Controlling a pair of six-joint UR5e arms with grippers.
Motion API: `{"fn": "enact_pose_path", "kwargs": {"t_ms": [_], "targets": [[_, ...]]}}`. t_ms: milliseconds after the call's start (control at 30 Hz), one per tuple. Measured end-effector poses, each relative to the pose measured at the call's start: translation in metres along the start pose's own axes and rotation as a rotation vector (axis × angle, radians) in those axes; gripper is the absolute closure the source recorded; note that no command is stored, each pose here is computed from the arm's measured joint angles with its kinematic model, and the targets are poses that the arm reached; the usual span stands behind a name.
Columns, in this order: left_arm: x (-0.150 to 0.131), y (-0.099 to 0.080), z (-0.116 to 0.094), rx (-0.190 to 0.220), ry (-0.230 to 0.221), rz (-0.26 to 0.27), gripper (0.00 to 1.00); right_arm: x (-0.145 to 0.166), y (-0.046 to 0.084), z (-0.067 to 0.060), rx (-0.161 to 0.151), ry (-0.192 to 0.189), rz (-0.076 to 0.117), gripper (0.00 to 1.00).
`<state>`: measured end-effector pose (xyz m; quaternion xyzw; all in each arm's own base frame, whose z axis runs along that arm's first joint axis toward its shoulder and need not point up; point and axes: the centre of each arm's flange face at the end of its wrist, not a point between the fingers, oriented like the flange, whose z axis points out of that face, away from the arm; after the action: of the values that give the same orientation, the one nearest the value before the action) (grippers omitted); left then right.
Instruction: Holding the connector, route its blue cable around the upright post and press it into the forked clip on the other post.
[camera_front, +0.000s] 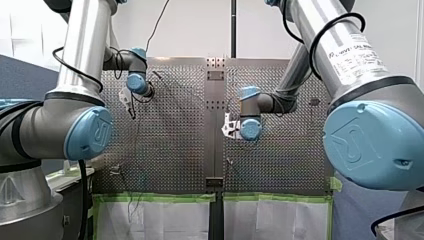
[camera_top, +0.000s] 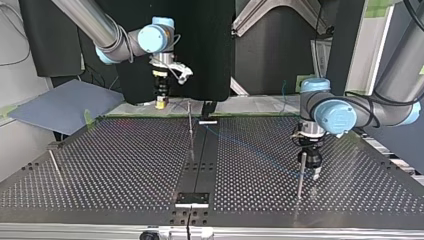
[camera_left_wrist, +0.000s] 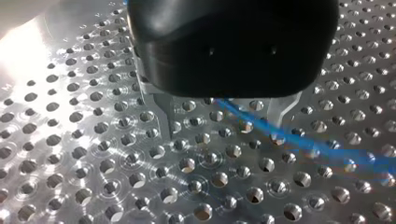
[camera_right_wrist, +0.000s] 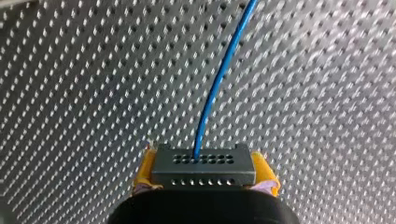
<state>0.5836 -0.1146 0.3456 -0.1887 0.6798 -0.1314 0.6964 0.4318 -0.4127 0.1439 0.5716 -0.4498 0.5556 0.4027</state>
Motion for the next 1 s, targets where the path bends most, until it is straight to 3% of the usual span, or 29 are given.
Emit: {"fn": "enact_pose_path", "kwargs": {"t_ms": [200,400,700,1000], "targets": [[0.0,0.0,0.0,-0.007,-0.002,0.0,0.0,-0.019,0.011,-0.011,-0.03,-0.006,-0.001,1.0],[0.0,0.0,-0.001,-0.008,-0.002,0.001,0.0,-0.05,0.021,-0.023,-0.064,-0.036,-0.008,1.0],[0.001,0.0,-0.001,-0.014,-0.003,0.008,0.0,-0.105,0.035,-0.05,-0.097,-0.097,0.012,1.0],[0.001,0.0,-0.001,-0.021,-0.007,0.011,0.0,-0.161,0.051,-0.085,-0.103,-0.17,-0.013,1.0]]}}
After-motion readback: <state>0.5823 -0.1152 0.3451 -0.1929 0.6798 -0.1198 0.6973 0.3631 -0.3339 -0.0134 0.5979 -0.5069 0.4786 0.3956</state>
